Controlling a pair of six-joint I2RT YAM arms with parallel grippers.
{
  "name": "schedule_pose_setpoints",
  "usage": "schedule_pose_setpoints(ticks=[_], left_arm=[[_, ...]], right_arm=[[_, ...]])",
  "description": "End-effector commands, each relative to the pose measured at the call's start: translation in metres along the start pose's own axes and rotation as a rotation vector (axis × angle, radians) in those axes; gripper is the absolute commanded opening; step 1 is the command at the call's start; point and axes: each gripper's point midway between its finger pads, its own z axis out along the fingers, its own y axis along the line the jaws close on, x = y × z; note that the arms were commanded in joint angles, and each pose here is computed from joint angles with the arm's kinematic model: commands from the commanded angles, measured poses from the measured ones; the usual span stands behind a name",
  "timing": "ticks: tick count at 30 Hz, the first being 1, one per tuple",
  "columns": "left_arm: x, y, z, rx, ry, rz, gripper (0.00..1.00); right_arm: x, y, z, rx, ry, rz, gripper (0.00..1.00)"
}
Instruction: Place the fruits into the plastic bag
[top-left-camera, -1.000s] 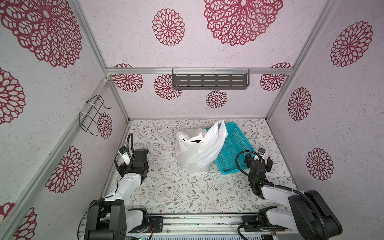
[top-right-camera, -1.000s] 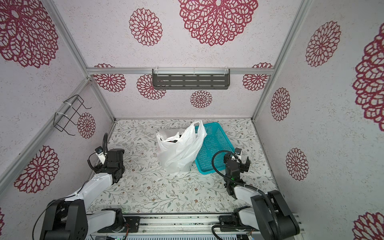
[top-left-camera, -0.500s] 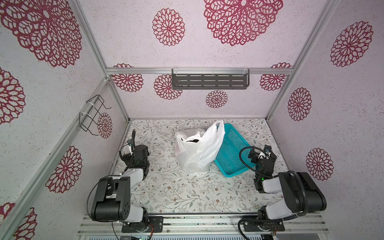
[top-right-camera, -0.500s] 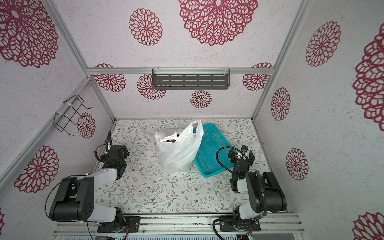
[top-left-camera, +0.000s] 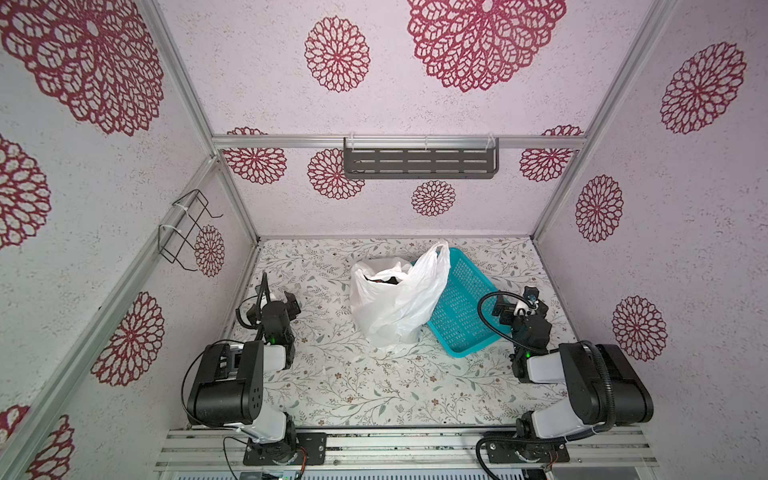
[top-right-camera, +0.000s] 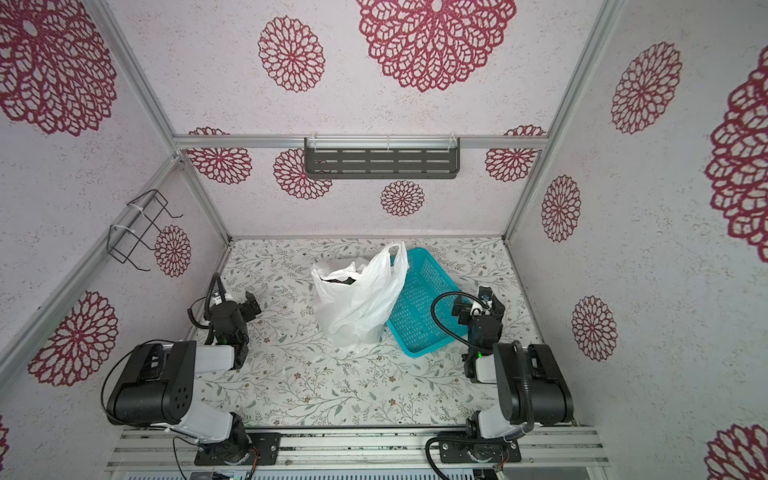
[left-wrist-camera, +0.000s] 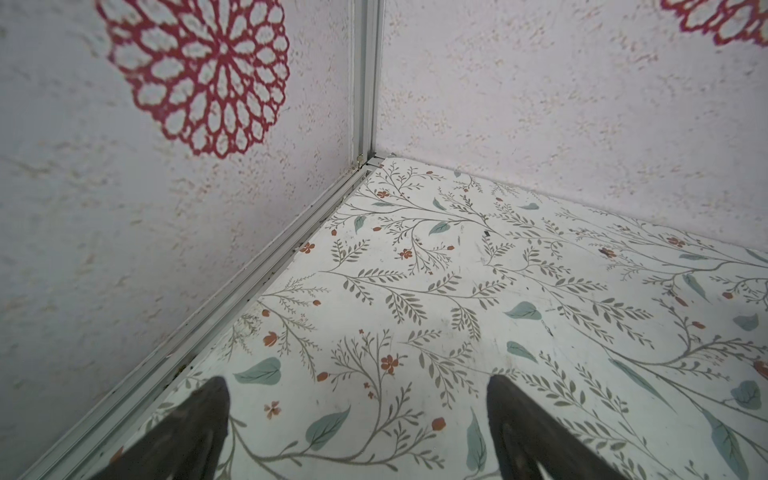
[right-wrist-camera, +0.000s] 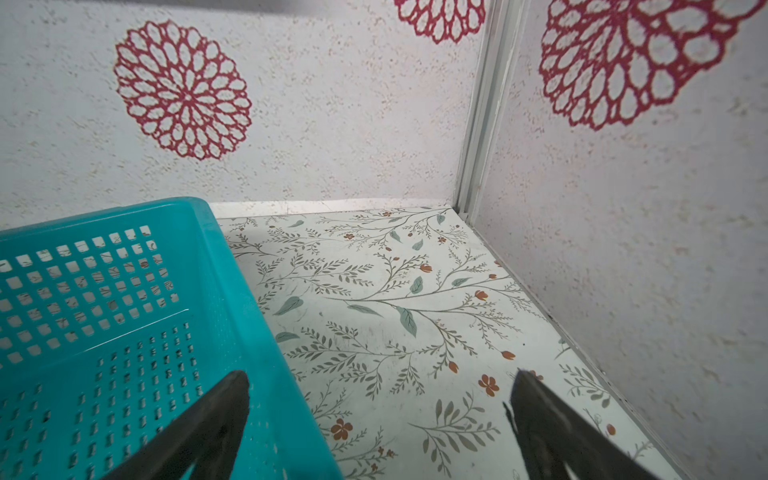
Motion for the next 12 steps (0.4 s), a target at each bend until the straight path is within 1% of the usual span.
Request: schedule_pose_setpoints(ticks=[1,12], left_arm=[[-0.0135,-0.0039,0.0016,0.018,-0.045,0.006,0.98],[-0.0124,-0.0038,0.0014,0.019,-0.041,0.008,0.98]], right_arm=[[0.0297,0.0075,-0.0001,-0.037,0.113,-0.012,0.99],[0.0293,0.0064,0.0003,-0.047,0.112,-0.003,0.99]])
